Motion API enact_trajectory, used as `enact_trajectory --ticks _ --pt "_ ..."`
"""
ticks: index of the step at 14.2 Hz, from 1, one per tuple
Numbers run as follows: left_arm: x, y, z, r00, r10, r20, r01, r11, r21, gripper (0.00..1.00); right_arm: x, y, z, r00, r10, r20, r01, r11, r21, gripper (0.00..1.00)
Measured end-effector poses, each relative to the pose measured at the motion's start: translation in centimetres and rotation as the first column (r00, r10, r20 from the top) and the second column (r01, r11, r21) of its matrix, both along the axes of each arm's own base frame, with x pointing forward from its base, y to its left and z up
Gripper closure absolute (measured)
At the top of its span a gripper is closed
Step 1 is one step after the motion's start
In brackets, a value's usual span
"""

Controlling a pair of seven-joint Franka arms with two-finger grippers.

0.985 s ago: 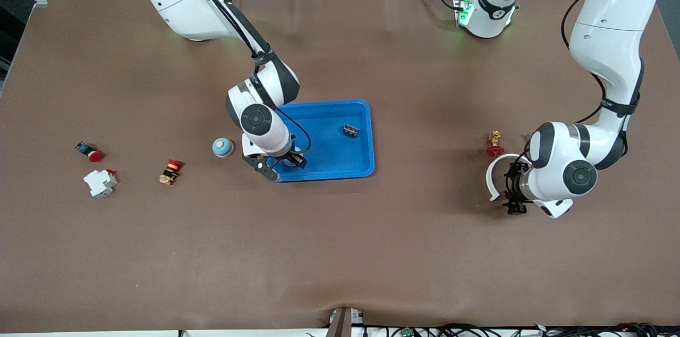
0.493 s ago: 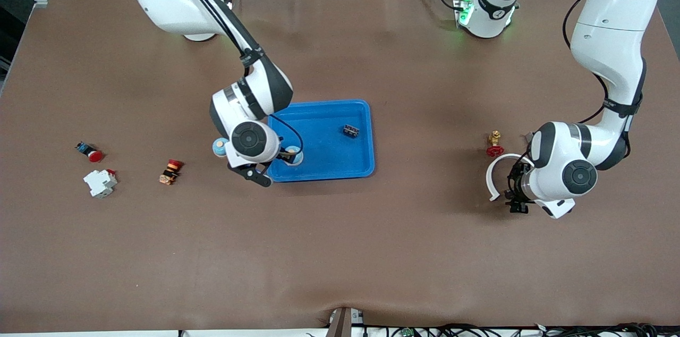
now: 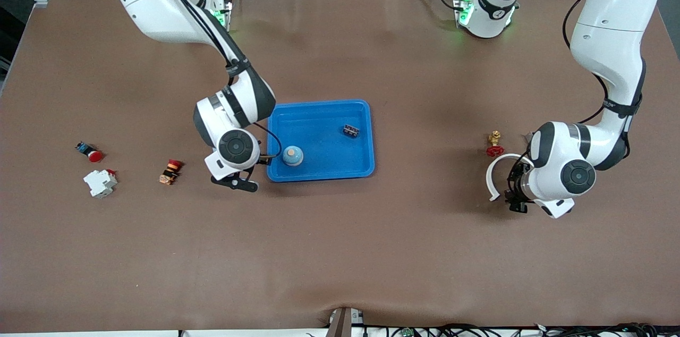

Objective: Place electrolytic capacitor and blue bell in tray
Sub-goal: 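Place the blue bell in the tray with the right gripper, then grasp the second blue bell with the right gripper while the left grasps a capacitor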

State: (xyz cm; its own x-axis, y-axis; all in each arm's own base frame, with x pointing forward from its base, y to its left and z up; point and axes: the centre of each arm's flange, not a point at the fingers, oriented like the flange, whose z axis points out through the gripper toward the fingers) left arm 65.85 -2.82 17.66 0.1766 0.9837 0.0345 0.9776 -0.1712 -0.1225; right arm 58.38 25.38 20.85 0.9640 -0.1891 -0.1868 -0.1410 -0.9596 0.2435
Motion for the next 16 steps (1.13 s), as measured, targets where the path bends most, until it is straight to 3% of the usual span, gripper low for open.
enact_trajectory --ticks 3,8,10,13,16 --pt "0.3 0.3 0.3 1.0 0.002 0.011 -0.002 1.0 0.001 0.7 -0.5 -4.7 -1.5 0.998 0.052 0.027 -0.053 0.997 0.054 0.0" --pt "2.5 0.7 3.1 0.997 0.012 0.077 -0.012 1.0 0.0 0.7 -3.1 -8.2 -0.3 0.995 0.092 0.034 -0.095 0.992 0.078 0.0" --pt "3.4 0.3 4.7 0.996 0.008 0.094 -0.008 1.0 -0.002 0.7 -4.3 -9.2 0.0 0.993 0.091 0.075 -0.098 0.991 0.094 0.0" --pt "3.8 -1.8 6.4 0.998 -0.014 0.065 0.015 1.0 -0.01 0.7 -6.5 -10.6 -1.1 0.987 0.085 0.134 -0.101 0.987 0.122 0.0" --pt "3.6 -5.0 7.4 0.997 -0.053 0.063 0.056 0.998 -0.04 0.7 -8.1 -11.0 -2.3 0.985 0.086 0.153 -0.107 0.985 0.135 0.0"
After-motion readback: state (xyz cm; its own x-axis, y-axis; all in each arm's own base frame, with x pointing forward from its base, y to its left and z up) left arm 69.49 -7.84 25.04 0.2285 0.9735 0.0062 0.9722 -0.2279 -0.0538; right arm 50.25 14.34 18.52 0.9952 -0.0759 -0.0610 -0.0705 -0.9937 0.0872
